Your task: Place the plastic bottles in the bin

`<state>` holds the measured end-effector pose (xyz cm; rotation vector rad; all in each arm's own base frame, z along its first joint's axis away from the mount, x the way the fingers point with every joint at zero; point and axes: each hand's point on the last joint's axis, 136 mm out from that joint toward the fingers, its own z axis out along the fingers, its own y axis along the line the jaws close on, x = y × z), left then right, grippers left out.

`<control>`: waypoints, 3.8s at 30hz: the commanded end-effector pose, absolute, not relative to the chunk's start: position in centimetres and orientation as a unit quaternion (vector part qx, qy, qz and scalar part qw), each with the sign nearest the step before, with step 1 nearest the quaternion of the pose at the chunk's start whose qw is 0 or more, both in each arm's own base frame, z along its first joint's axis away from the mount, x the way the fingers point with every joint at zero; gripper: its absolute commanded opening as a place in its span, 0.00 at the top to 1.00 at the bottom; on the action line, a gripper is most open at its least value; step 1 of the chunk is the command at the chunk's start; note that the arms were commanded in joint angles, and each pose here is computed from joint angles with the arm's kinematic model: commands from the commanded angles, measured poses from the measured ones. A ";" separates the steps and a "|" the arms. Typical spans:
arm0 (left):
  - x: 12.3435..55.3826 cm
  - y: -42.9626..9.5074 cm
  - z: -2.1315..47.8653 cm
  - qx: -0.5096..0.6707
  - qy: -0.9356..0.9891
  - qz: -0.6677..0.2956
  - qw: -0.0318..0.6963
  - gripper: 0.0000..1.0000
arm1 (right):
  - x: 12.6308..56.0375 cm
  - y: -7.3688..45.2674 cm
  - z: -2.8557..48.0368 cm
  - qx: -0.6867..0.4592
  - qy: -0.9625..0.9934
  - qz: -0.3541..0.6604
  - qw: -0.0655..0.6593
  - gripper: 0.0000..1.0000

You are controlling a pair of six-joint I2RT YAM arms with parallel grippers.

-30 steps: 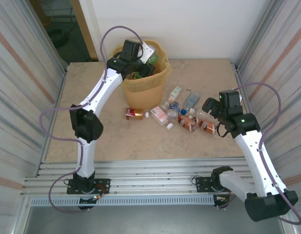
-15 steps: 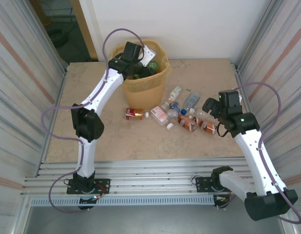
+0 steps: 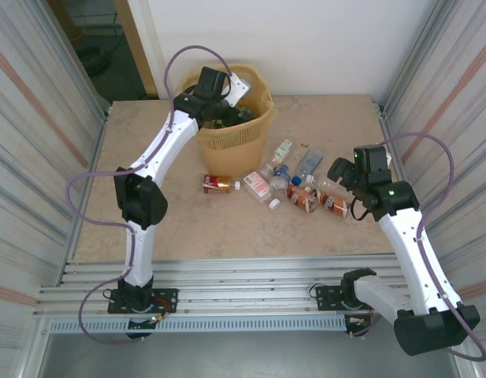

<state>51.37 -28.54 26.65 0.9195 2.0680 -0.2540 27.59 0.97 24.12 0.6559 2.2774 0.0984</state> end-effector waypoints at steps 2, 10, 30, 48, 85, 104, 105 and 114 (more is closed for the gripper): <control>51.2 -28.6 29.0 0.370 0.812 -0.103 0.439 0.01 | 27.7 0.6 24.2 0.264 0.887 0.036 0.378 0.02; 50.9 -28.5 30.8 0.366 0.805 -0.106 0.455 0.01 | 27.8 0.5 24.2 0.265 0.886 0.039 0.378 0.02; 44.4 -25.9 42.3 0.312 0.747 -0.155 0.567 0.01 | 29.4 0.2 18.3 0.238 0.928 0.029 0.285 0.02; 35.1 -22.3 38.1 0.239 0.746 -0.232 0.576 0.01 | 31.5 0.5 12.0 0.179 0.962 0.067 0.194 0.08; 33.8 -20.4 31.8 0.184 0.794 -0.227 0.533 0.01 | 27.9 2.7 6.0 0.233 0.963 0.114 0.073 0.11; 33.9 -20.6 31.7 0.183 0.793 -0.232 0.532 0.01 | 25.5 4.9 4.4 0.217 0.969 0.114 0.036 0.16; 33.9 -20.7 31.8 0.182 0.794 -0.233 0.532 0.01 | 25.4 4.9 4.3 0.216 0.969 0.112 0.035 0.15; 34.0 -20.8 31.8 0.181 0.792 -0.238 0.532 0.01 | 24.6 5.6 3.4 0.204 0.973 0.106 0.021 0.18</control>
